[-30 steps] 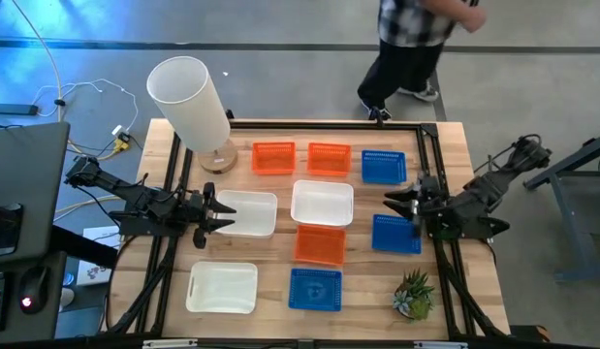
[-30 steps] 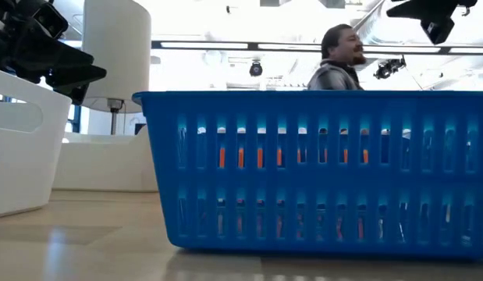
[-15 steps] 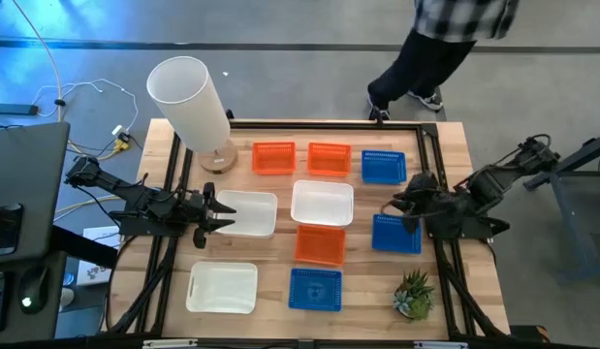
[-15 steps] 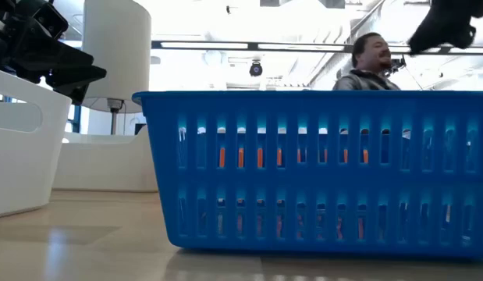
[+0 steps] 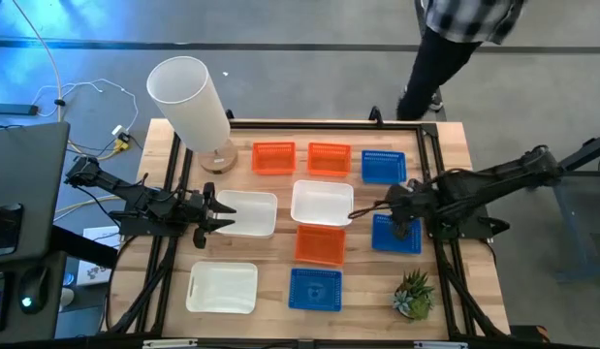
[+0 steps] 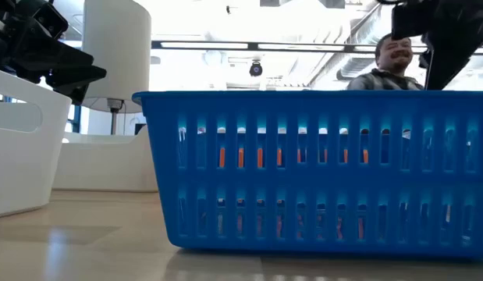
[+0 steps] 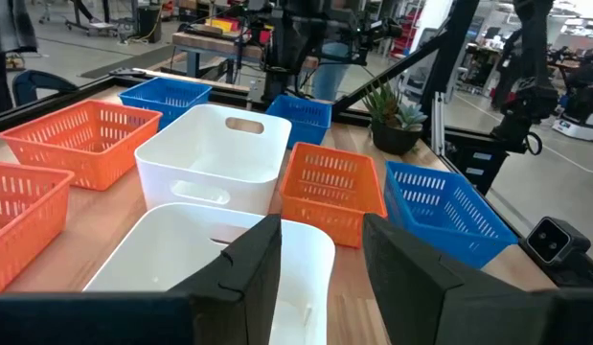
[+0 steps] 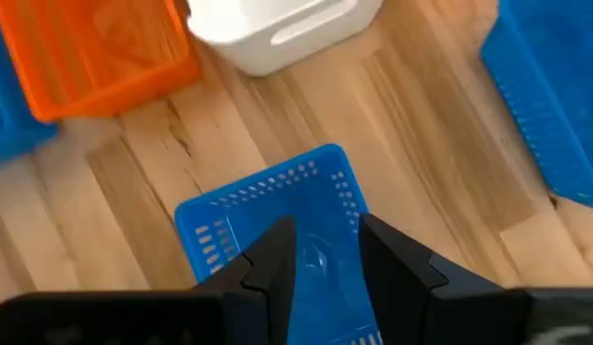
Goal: Stack baskets by color
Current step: Stack the middle blue bin on the top blue bin
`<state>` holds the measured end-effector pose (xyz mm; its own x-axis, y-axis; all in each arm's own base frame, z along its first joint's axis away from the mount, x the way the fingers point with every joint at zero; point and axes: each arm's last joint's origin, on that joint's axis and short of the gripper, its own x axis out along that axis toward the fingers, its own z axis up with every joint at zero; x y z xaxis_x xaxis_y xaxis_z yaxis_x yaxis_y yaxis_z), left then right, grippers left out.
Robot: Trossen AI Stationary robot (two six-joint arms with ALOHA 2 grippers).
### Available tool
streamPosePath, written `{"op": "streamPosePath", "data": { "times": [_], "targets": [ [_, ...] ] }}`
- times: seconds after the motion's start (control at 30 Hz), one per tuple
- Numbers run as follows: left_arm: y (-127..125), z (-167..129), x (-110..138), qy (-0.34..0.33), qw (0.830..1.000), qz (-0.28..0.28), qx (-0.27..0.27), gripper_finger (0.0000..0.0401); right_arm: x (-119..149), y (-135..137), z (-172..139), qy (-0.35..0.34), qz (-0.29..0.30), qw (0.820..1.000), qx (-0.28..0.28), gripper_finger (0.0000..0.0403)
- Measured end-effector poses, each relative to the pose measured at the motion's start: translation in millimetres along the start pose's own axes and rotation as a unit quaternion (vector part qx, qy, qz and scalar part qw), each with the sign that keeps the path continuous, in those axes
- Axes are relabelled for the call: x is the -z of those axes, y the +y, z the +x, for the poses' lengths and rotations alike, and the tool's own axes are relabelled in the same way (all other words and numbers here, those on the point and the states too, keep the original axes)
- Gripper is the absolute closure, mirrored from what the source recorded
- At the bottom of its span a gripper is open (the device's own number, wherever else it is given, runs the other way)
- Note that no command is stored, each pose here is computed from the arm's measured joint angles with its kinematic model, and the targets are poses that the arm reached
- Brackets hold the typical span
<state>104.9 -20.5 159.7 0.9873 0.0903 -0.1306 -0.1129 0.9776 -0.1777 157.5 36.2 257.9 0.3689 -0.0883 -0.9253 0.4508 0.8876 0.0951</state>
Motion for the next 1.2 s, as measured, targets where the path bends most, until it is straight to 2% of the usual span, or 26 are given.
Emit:
{"op": "streamPosePath", "data": {
  "times": [0.17,0.5,0.67,0.93,1.1,1.2],
  "targets": [
    [0.0,0.0,0.0,0.000,1.000,0.000,0.000,0.0264,-8.4,1.6,17.7,0.045,-0.039,0.998,0.017,0.0300],
    [0.0,0.0,0.0,0.000,1.000,0.000,0.000,0.0264,-20.2,-5.1,47.9,0.134,-0.060,0.988,0.048,0.0294],
    [0.0,0.0,0.0,0.000,1.000,0.000,0.000,0.0264,-21.1,-7.5,62.0,0.185,-0.069,0.978,0.072,0.0262],
    [0.0,0.0,0.0,0.000,1.000,0.000,0.000,0.0264,-22.0,-4.2,80.3,0.229,-0.097,0.966,0.078,0.0212],
    [0.0,0.0,0.0,0.000,1.000,0.000,0.000,0.0264,-21.8,-2.9,89.8,0.251,-0.100,0.959,0.084,0.0210],
    [0.0,0.0,0.0,0.000,1.000,0.000,0.000,0.0264,-22.3,-3.1,95.1,0.262,-0.096,0.956,0.087,0.0223]
  ]
}}
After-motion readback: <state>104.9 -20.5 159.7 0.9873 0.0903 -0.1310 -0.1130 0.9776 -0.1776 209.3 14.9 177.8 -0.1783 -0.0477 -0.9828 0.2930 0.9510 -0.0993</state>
